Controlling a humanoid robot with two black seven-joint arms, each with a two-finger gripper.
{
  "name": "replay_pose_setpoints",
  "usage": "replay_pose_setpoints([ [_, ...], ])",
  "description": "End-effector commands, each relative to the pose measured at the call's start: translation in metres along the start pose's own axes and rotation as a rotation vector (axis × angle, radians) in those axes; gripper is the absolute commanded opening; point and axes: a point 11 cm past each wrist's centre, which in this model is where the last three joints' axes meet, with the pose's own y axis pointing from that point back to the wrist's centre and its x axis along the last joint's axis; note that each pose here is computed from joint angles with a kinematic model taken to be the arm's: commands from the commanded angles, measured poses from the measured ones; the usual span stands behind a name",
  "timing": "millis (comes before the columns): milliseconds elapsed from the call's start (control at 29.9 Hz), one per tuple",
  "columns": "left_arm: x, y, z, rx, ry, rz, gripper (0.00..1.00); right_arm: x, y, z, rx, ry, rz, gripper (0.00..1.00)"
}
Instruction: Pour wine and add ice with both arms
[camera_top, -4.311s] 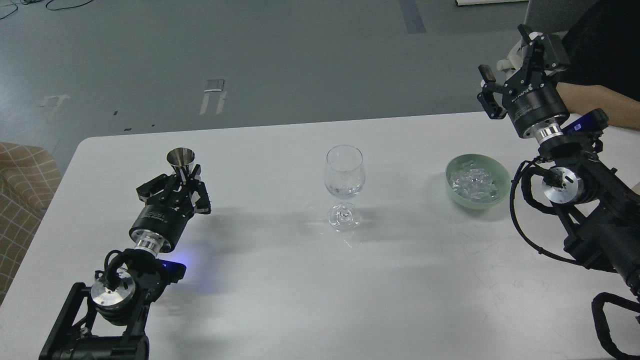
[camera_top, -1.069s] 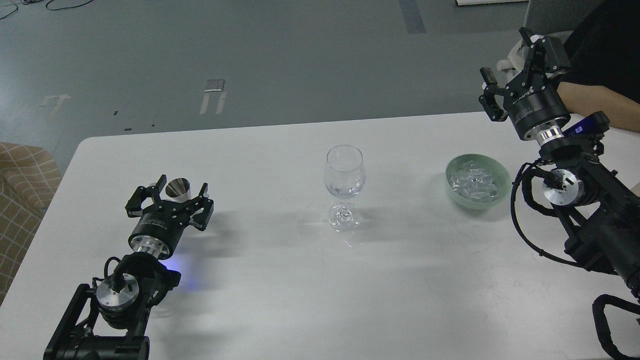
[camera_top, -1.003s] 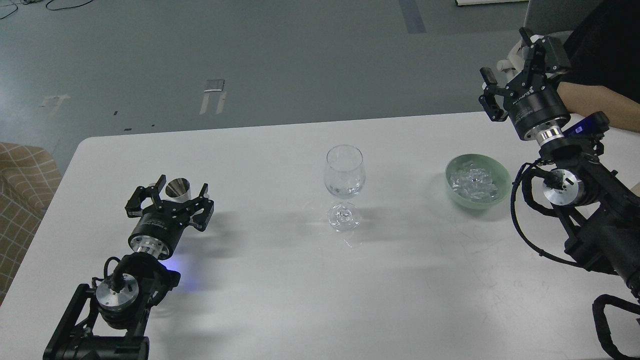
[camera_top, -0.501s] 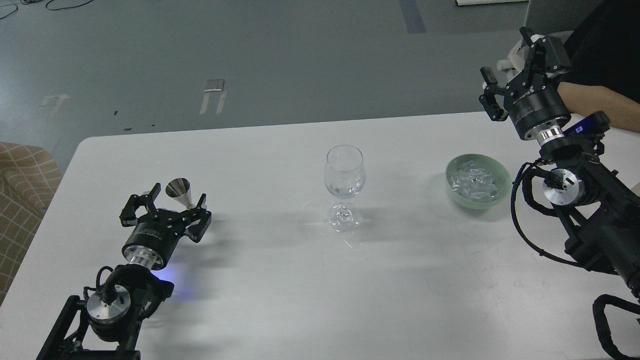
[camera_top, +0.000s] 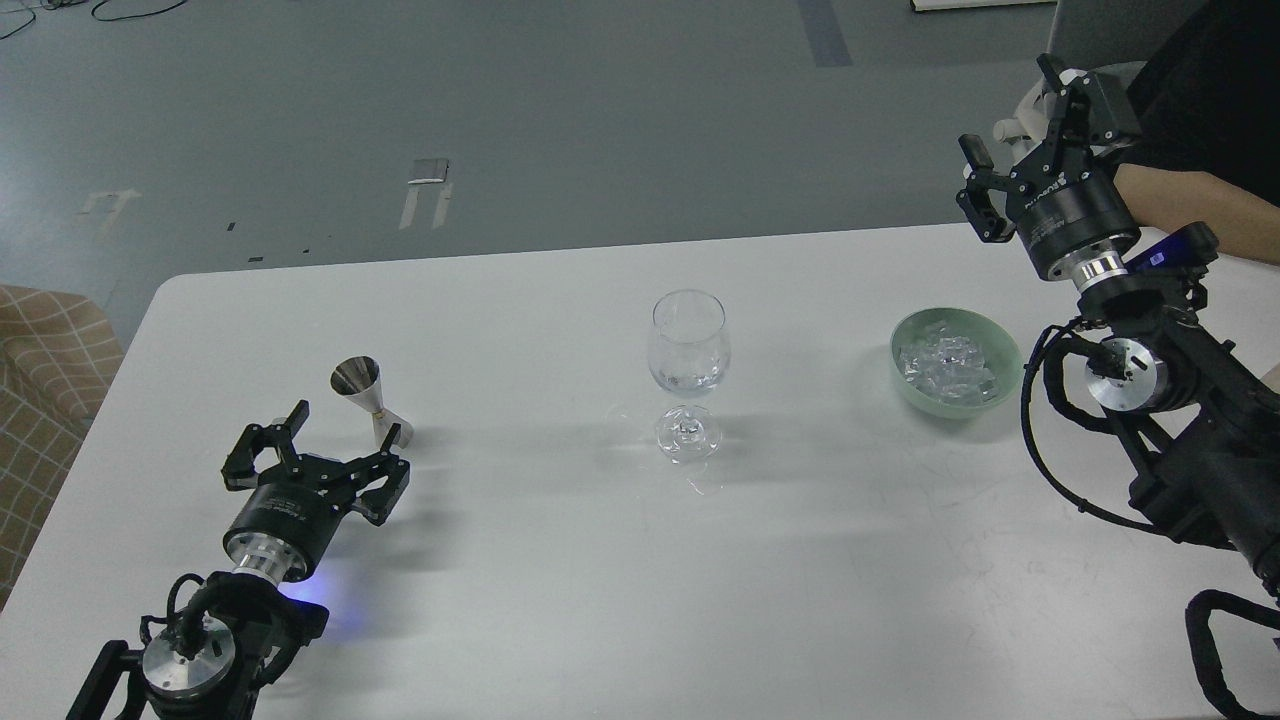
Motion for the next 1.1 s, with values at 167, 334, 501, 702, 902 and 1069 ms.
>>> replay_pose_setpoints([
  [167,0.002,0.021,0.057,-0.101,-0.076,-0.022,0.98,0.009,0.005,-0.006,0.001,0.019,0.007,1.0],
  [334,-0.009,0.03,0.104,-0.144,-0.205,-0.107,0.98,0.01,0.006,-0.007,0.001,0.022,0.008,1.0],
  [501,-0.047,0.013,0.153,-0.17,-0.345,-0.166,0.98,0.01,0.005,-0.007,0.002,0.023,0.007,1.0],
  [702,-0.087,-0.018,0.202,-0.197,-0.579,-0.152,0.98,0.013,0.005,-0.013,0.002,0.041,0.011,1.0],
  [902,-0.128,-0.081,0.174,-0.053,-0.914,-0.187,0.98,0.016,0.006,-0.027,-0.023,0.104,-0.011,1.0],
  [1069,-0.158,-0.109,0.134,0.013,-1.067,-0.275,0.98,0.021,0.013,-0.036,-0.075,0.21,-0.037,1.0],
])
